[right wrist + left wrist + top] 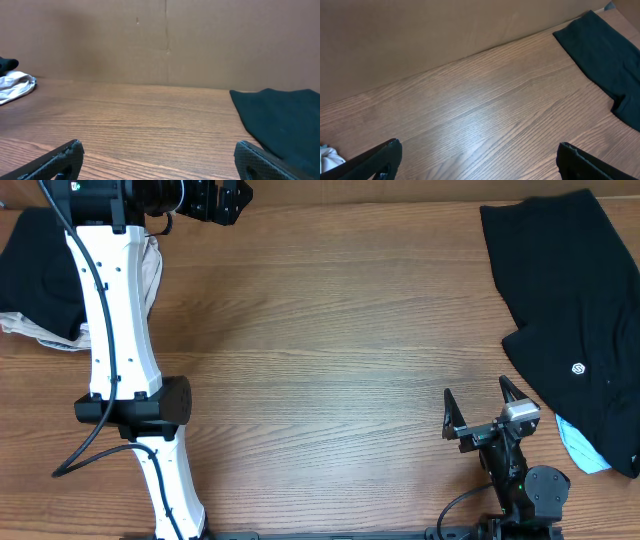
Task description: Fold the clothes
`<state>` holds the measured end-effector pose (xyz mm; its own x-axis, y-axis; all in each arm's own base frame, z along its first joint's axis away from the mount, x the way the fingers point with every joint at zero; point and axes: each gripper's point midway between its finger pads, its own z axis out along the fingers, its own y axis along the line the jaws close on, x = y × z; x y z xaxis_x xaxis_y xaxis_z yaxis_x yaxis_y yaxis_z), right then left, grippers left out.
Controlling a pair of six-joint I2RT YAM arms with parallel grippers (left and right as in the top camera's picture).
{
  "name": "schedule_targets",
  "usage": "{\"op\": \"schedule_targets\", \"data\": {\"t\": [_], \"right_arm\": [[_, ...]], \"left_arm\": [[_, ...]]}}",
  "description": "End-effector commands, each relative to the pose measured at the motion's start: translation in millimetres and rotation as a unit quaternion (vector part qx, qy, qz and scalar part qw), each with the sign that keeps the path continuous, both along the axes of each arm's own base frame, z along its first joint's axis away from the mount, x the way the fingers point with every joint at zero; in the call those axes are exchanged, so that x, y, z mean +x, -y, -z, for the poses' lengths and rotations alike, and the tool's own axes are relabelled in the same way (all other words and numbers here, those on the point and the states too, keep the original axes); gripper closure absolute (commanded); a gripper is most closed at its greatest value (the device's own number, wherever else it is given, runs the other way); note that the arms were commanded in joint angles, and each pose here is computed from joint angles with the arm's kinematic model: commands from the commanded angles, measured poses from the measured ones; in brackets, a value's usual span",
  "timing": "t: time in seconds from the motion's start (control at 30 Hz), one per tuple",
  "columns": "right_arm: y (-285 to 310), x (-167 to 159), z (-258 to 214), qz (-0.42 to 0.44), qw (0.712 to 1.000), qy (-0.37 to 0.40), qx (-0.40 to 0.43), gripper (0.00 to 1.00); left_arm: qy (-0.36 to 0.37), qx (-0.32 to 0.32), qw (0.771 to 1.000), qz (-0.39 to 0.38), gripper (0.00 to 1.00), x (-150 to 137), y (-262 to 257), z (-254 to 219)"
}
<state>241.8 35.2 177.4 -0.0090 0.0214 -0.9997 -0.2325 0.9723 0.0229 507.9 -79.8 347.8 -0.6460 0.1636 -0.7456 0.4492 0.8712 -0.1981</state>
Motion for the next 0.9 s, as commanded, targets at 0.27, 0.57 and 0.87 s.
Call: {"op": "schedule_targets", "data": {"t": [0.27,0.57,0.87], "right_arm": [[-2,0,1,-0.004,1.000,0.004,-0.001,0.00],[-2,0,1,-0.004,1.000,0.003,-0.001,0.00],[-2,0,1,-0.004,1.000,0.004,-0.001,0.00]], "left_arm": [[0.001,-0.002,1.000,0.000,0.00,0,3,-1],[0.009,0.005,1.000,0.000,0.00,-4,7,-8],[-0.025,0.006,0.999,0.029,0.00,-72,31,-24]]}}
